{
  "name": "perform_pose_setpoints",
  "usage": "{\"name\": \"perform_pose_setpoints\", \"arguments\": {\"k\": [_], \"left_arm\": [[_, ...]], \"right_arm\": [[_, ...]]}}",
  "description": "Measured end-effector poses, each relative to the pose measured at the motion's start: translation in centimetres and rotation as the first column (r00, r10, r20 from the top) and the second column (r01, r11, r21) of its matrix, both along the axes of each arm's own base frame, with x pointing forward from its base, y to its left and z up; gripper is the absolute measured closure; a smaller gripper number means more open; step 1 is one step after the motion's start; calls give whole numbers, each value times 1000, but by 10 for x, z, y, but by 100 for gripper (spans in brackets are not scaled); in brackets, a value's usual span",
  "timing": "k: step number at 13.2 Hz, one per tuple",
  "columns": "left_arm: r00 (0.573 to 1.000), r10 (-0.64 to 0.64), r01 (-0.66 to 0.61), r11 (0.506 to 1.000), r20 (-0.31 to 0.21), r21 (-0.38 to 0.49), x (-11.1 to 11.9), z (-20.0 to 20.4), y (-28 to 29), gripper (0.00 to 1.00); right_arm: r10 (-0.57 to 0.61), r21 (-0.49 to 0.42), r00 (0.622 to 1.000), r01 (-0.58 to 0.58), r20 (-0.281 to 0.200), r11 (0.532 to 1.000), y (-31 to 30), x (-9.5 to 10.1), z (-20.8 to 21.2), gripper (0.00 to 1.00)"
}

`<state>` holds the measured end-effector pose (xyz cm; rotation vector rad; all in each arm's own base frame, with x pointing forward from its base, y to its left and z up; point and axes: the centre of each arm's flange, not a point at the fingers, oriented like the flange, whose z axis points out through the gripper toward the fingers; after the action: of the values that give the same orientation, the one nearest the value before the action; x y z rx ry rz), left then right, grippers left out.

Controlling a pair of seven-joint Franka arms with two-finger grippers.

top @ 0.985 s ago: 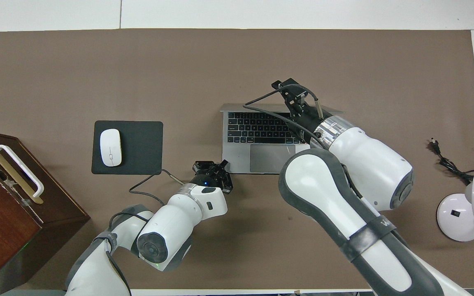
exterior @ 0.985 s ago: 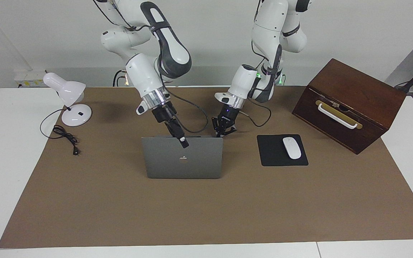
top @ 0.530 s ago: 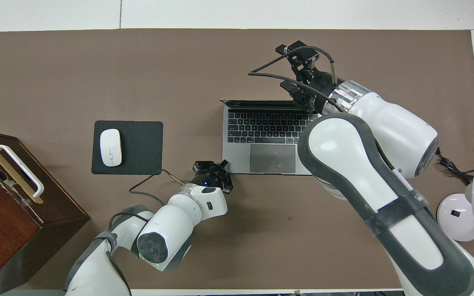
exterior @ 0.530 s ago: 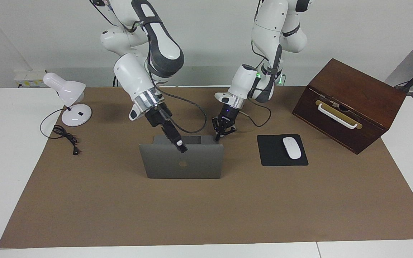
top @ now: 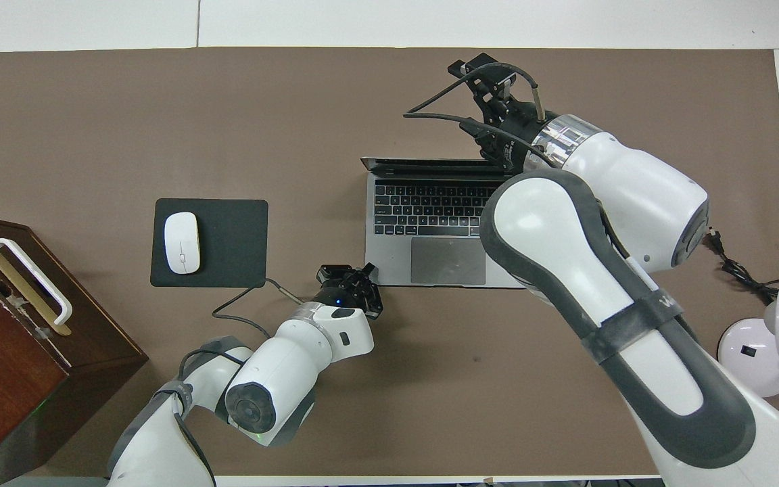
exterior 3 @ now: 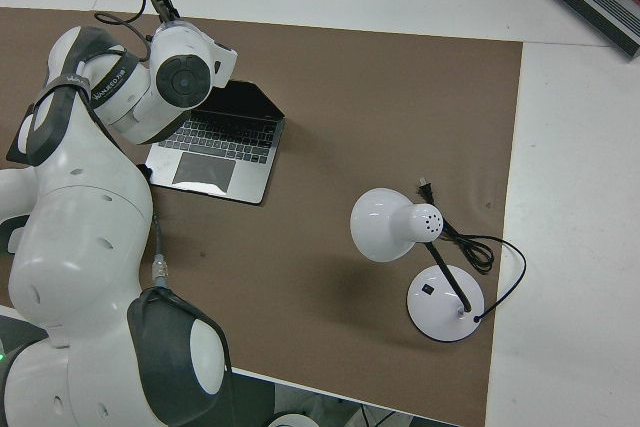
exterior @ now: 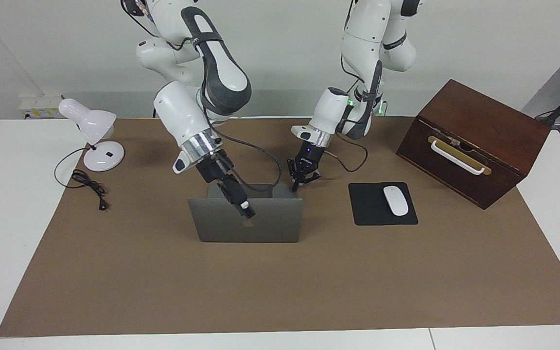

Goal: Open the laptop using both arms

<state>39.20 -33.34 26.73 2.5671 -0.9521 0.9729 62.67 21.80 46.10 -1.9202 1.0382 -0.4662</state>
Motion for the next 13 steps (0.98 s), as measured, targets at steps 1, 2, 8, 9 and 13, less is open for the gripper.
{"name": "perform_pose_setpoints", "arguments": {"k": [1,2,8,9,13], "left_arm": [[1000,0,0,1000,0,0,0,0,0,99],[1000,0,0,1000,0,0,0,0,0,99],[1000,0,0,1000,0,0,0,0,0,99],[1000,0,0,1000,0,0,0,0,0,99],[1000,20,-20,1000,-4,-12,2,1,0,99]], "right_arm": [[14,-2,1000,-14,9,1000,0,4,6,0],[36,-19,999,-36,21,999,-2,9,11,0],[231,-245,973,-219,23,944,-53,59,42,0],[273,-297,962,-261,0,918,-67,65,41,0],[485,-446,873,-452,-44,773,-134,79,48,0]]}}
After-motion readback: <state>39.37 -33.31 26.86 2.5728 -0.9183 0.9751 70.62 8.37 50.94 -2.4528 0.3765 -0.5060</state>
